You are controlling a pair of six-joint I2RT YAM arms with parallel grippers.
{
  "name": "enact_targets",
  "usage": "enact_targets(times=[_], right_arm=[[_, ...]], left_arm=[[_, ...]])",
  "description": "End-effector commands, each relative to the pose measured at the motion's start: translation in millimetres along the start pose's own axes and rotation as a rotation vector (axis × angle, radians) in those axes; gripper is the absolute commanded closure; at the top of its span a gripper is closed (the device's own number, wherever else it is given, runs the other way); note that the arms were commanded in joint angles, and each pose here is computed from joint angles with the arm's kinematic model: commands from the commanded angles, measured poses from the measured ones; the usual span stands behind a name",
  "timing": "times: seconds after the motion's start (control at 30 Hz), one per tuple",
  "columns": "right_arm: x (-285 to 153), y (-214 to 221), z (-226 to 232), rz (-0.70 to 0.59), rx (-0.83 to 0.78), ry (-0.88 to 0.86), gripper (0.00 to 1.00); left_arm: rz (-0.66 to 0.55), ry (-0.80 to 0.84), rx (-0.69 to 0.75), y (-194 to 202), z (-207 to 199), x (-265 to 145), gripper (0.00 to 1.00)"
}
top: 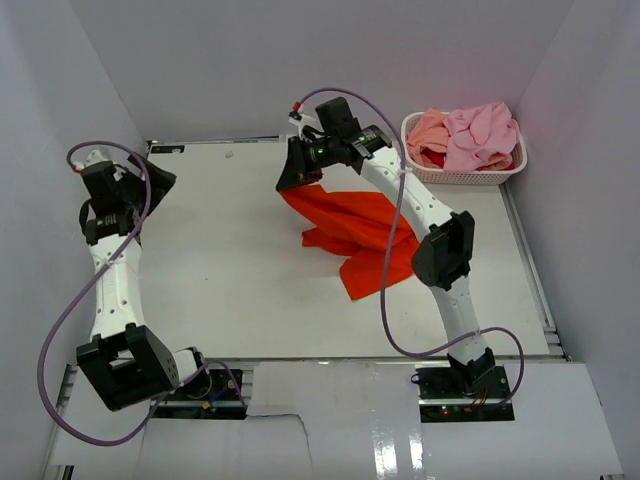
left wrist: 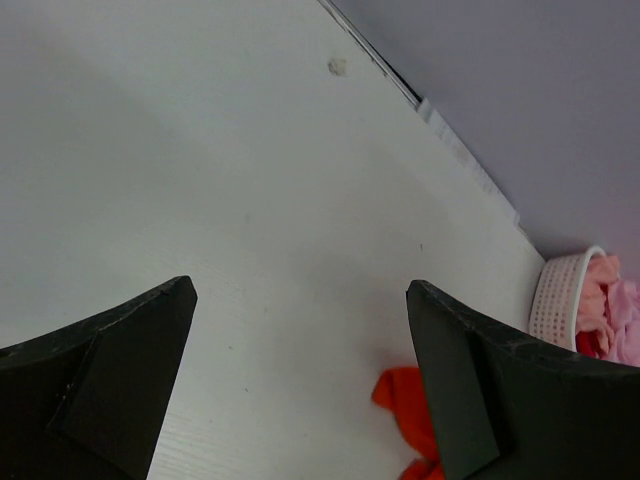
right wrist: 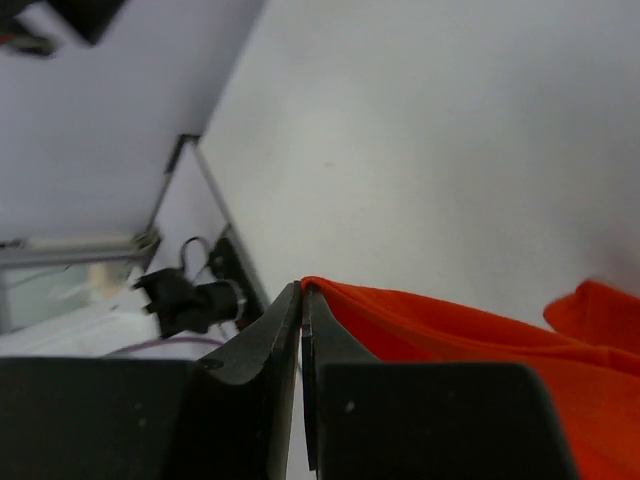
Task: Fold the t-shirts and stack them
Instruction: Flatten out the tshirt
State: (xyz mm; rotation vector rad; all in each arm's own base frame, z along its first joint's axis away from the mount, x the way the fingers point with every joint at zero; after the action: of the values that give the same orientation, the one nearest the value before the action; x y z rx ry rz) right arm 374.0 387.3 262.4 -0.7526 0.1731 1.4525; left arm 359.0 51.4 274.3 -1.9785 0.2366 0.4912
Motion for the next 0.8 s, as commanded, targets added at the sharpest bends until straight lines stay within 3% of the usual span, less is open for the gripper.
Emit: enact_targets(times=[0.0, 0.13, 0.2, 0.3, 0.4, 0.5, 0.7, 0.77], right_arm=[[-119.9, 25.1, 186.4, 0.014, -0.343, -0.629, 0.92], [-232.5, 51.7, 253.6, -0.028, -0.526, -0.891, 0.92], [-319.0, 64.2, 271.0, -0.176, -0.641, -0.990, 0.92], [-382.6, 36.6, 236.3, -0.419, -0.581, -0.879, 0.92], [-367.9, -4.1, 165.0, -0.467, -0.373, -0.725, 0.92], [-318.1, -13.2, 101.9, -0.343, -0.166, -0.662, 0.92], [-222.4, 15.4, -16.9, -0.229, 0.072, -0.476, 0.92], [-184.6, 42.6, -54.1, -0.167, 0.116, -0.319, 0.92]], left_arm=[[-0.050, -0.044, -0.065, -13.8, 17.2, -16.1, 0.02], [-0.009, -0.001, -0.095, -3.7, 15.3, -7.6, 0.02], [0.004, 0.024, -0.109, 1.3, 13.3, -3.4, 0.02], [-0.018, 0.010, -0.100, -0.3, 15.1, -5.9, 0.02], [-0.041, 0.018, -0.087, -4.9, 12.8, -9.5, 0.02], [-0.044, 0.040, -0.065, -8.3, 9.5, -9.6, 0.02], [-0.066, 0.068, -0.012, -11.1, 4.6, -18.2, 0.02], [-0.079, 0.101, 0.006, -11.4, -0.1, -21.6, 0.02]])
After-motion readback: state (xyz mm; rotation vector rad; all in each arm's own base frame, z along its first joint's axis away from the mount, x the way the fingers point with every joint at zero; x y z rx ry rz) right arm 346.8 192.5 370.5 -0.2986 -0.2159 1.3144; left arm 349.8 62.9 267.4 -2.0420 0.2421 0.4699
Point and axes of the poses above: each gripper's point midway between its finger pads, its own x axis out along the fingers, its own z axis along the line the jaws close on, y = z × x, the point moved 3 cm from there along -x, back along the fingers, and after that the axes turned 15 degrees about x, right-handed, at the moved point
